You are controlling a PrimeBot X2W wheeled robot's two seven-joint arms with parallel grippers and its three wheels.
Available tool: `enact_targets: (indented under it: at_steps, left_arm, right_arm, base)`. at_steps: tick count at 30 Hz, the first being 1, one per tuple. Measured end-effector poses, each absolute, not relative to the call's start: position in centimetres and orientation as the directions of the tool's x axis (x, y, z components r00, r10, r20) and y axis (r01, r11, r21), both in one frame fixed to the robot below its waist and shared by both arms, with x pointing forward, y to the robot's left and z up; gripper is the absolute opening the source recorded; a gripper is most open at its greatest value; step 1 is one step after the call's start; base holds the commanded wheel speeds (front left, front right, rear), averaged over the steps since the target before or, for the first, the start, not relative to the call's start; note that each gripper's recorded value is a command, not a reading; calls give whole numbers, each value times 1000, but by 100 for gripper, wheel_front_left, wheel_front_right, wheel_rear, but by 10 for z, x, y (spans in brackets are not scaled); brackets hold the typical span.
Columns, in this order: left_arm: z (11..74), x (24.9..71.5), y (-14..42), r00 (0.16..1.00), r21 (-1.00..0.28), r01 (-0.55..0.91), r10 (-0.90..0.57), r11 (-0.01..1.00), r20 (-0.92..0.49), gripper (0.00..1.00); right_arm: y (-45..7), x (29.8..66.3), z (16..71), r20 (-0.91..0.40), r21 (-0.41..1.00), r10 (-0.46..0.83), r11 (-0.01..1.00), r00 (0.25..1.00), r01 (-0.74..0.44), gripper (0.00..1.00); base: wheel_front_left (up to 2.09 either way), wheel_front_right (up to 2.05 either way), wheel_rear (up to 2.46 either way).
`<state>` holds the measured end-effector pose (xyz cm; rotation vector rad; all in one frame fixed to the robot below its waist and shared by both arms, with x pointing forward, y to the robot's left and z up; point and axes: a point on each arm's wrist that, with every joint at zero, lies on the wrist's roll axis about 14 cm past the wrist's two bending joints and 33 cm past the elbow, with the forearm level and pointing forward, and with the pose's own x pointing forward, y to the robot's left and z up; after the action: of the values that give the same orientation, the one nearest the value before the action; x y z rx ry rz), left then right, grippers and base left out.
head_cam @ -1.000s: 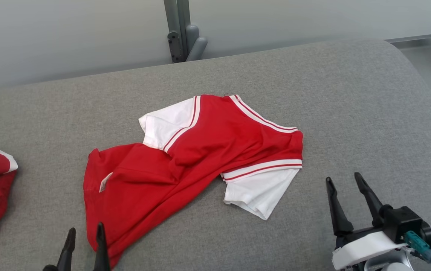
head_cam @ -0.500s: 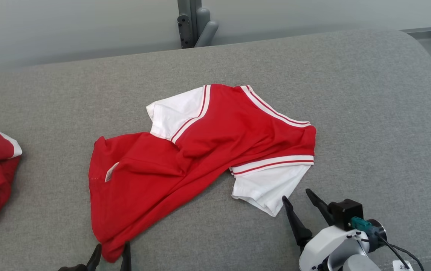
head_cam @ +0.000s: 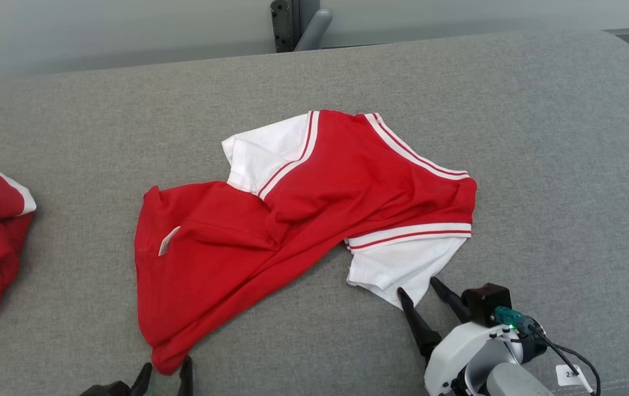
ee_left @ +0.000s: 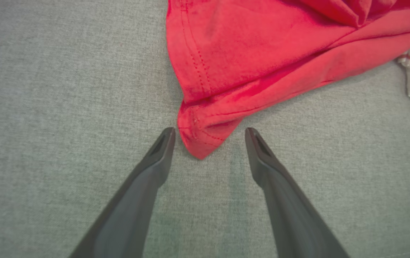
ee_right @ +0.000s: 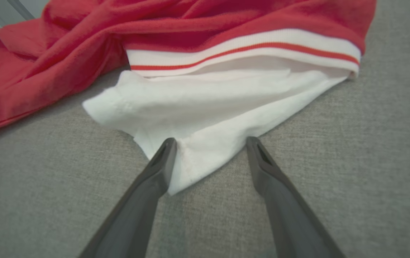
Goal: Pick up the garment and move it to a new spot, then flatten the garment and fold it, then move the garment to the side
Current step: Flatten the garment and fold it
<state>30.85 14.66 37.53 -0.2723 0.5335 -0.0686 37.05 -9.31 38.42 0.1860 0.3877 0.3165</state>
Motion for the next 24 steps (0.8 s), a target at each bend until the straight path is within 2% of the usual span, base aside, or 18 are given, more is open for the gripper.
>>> enact_targets:
  at_steps: [9, 10, 11, 13, 14, 15, 17, 18, 24]
  left_arm:
    - [369, 319, 147, 857, -281, -11, -136, 960, -498, 100]
    - [367, 320, 147, 854, -282, -14, -135, 959, -502, 93]
    - [366, 321, 147, 853, -281, -14, -135, 960, -504, 51]
    - [363, 323, 147, 852, -280, -11, -138, 960, -506, 25]
    - [362, 324, 146, 850, -279, -9, -139, 960, -507, 0]
    - [360, 325, 145, 848, -281, 0, -149, 960, -508, 0]
    - [358, 327, 143, 846, -284, 13, -162, 959, -508, 0]
    - [357, 328, 140, 843, -286, 25, -174, 958, -509, 0]
    - [359, 334, 136, 844, -293, 63, -207, 954, -495, 0]
  right_arm:
    - [-92, 374, 378, -358, 242, 344, 932, 868, -270, 100]
    - [-92, 375, 378, -359, 245, 344, 932, 868, -268, 100]
    - [-91, 376, 377, -360, 245, 346, 931, 866, -270, 100]
    - [-90, 378, 377, -362, 246, 348, 930, 865, -272, 100]
    - [-90, 378, 375, -368, 249, 350, 930, 862, -271, 100]
    - [-89, 378, 374, -375, 252, 352, 929, 858, -271, 75]
    - [-89, 379, 371, -392, 258, 353, 929, 849, -266, 9]
    - [-89, 379, 370, -398, 259, 354, 928, 846, -267, 0]
    - [-92, 382, 375, -393, 290, 350, 925, 850, -247, 0]
  base:
    - [0, 0, 0]
    - [0, 0, 0]
    - [0, 0, 0]
    - [0, 0, 0]
    - [0, 0, 0]
    - [0, 0, 0]
    - [0, 0, 0]
    - [0, 0, 0]
    - [0, 0, 0]
